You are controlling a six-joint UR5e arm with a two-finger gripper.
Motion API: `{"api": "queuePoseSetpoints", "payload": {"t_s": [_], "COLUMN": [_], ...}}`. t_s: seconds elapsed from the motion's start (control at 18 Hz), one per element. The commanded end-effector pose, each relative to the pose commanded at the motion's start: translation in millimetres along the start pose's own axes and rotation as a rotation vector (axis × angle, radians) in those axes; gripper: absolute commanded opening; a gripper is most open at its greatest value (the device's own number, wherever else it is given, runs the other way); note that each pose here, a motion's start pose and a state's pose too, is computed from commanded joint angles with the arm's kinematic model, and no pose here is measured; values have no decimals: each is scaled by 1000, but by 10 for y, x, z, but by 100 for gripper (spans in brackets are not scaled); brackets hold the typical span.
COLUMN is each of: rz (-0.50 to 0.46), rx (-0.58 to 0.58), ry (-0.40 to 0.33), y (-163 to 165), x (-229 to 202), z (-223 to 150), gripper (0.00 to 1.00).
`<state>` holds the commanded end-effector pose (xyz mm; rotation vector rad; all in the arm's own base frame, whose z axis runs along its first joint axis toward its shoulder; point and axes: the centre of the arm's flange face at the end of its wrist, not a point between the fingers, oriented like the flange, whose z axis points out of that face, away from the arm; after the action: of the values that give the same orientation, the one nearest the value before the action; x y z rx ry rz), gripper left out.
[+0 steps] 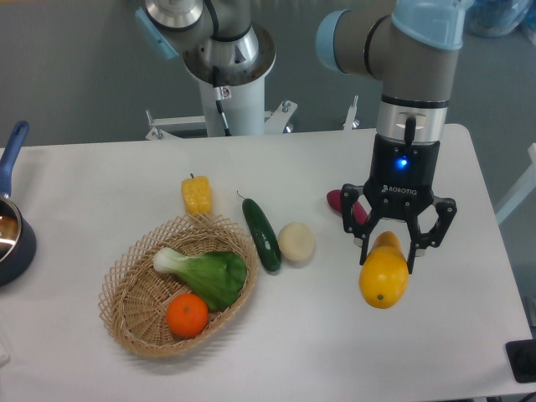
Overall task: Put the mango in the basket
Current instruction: 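Hold the yellow mango in the gripper and lift it slightly, then carry the held mango over the wicker basket and lower it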
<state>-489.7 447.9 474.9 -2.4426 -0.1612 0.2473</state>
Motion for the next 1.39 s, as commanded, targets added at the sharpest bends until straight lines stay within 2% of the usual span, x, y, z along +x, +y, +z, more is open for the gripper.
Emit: {"api": "queuePoseSetpoints", "payload": {"t_s": [0.83, 1.39], "rz": [-3, 14], "rx": [4, -18], "ry": [-1, 33], "y": [-40, -37], "x": [11, 173], "z": [-8, 199], "gripper": [41, 41]}}
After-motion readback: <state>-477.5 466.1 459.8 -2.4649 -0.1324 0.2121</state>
